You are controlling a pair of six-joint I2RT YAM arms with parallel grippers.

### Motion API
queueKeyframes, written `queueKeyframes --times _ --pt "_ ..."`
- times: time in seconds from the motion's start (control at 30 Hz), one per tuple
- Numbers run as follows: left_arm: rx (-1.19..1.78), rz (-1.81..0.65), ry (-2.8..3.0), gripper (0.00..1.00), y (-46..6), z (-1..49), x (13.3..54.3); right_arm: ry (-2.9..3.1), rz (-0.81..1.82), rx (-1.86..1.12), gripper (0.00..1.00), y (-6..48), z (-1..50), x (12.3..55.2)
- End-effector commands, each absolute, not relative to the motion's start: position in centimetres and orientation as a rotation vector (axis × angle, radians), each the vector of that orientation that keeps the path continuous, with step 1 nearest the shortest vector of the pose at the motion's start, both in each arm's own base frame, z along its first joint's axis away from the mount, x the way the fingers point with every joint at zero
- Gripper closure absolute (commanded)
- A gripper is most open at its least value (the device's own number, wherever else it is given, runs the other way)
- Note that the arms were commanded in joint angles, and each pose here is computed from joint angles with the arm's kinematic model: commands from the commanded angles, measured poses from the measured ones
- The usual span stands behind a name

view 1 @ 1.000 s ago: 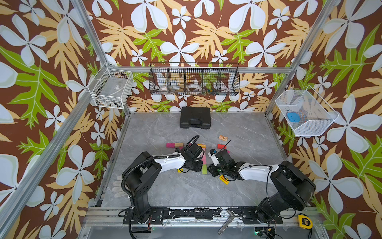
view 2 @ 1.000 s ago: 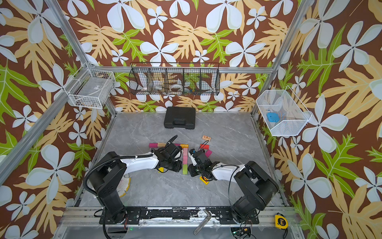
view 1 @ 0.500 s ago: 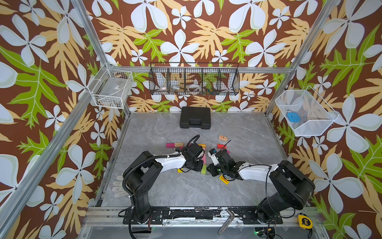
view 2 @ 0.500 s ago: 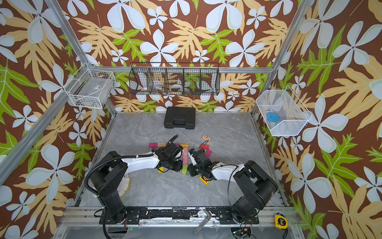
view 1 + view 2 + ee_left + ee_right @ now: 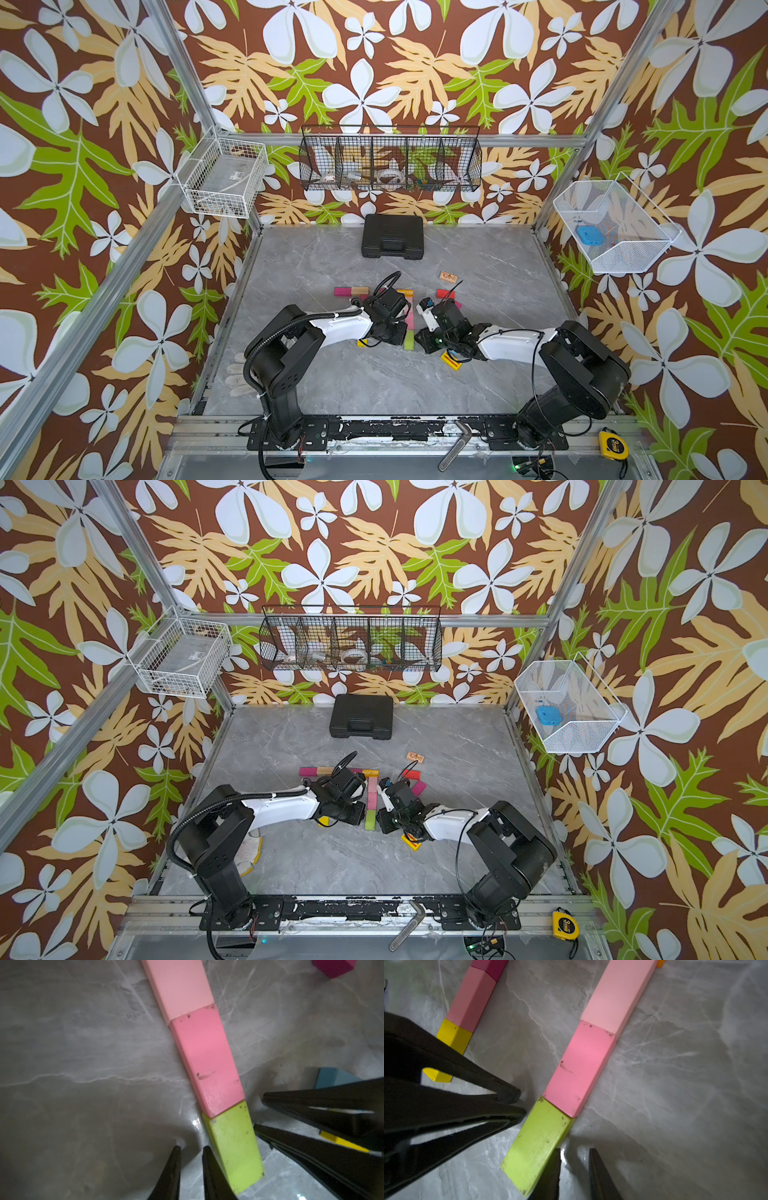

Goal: Assemble the number 7 with building blocks
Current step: Adjust the building block at the center of the board.

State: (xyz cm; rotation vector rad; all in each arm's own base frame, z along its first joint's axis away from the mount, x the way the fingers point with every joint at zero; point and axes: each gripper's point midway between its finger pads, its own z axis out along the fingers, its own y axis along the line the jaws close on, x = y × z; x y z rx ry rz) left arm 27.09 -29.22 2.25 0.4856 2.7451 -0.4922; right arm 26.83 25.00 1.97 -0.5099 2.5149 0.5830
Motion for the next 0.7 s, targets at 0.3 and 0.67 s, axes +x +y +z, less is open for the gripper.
queueKeyframes --times 0.3,0.67 --pt "0.498 -0.464 2.758 0.78 -28.6 2.1 26.7 2.574 0.490 -0.545 0.73 22.1 0.8 24.3" --pt "0.495 -0.498 2.750 0.78 -28.9 2.0 26.6 2.455 0.600 -0.719 0.59 24.4 2.3 21.9"
